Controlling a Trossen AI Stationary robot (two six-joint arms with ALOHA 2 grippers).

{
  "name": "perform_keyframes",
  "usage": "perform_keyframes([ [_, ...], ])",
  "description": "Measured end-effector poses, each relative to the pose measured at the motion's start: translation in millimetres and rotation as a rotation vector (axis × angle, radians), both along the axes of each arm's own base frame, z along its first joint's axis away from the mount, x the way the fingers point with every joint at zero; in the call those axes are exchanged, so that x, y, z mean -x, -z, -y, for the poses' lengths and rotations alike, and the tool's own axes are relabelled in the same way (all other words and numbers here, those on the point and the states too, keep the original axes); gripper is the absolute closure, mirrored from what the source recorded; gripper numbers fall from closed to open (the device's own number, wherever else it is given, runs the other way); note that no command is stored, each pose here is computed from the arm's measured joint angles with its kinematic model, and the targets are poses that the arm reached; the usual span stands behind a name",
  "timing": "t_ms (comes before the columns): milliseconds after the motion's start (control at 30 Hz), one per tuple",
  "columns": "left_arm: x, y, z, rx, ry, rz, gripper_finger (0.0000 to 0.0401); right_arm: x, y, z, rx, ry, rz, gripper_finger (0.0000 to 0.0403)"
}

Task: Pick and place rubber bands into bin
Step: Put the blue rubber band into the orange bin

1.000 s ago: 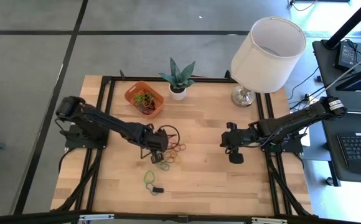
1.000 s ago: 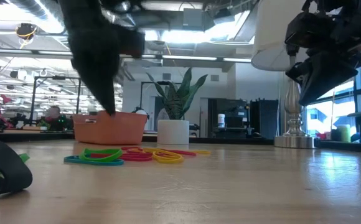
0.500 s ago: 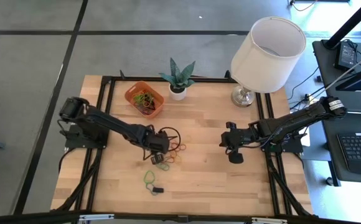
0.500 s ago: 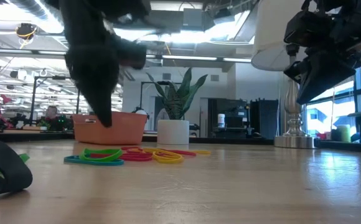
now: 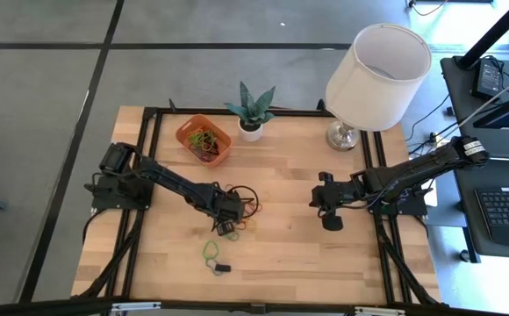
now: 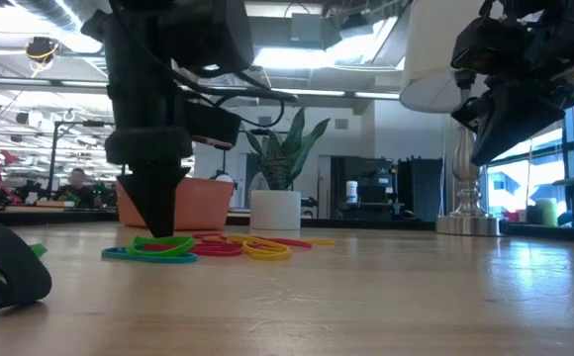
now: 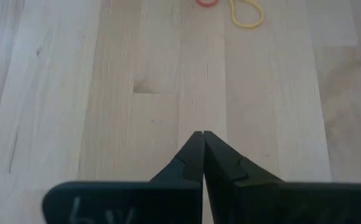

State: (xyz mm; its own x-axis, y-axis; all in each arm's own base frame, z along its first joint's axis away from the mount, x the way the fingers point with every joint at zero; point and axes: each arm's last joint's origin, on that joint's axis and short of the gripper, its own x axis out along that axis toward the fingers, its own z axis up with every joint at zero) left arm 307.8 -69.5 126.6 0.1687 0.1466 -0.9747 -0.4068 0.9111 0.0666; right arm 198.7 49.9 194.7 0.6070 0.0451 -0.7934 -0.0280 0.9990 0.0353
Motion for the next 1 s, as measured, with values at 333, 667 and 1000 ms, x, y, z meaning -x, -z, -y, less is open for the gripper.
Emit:
perform_keyframes([
  [333,5.0,-56.9,0.7,-0.018,-0.009,0.099,0.0399,-0.3,-0.3,-0.1,0.002,-0.004,0.005,0.0395],
  [667,14.4,-124.2,2.3,-0.061,-0.026,0.323,0.0399,-1.4,-1.1,0.3,0.036,-0.013,0.023,0.0395],
  [1000,28.3,-166.3,0.7,-0.134,-0.025,0.481,0.0399,-4.6,-3.4,0.6,0.05,-0.02,0.063,0.0395],
])
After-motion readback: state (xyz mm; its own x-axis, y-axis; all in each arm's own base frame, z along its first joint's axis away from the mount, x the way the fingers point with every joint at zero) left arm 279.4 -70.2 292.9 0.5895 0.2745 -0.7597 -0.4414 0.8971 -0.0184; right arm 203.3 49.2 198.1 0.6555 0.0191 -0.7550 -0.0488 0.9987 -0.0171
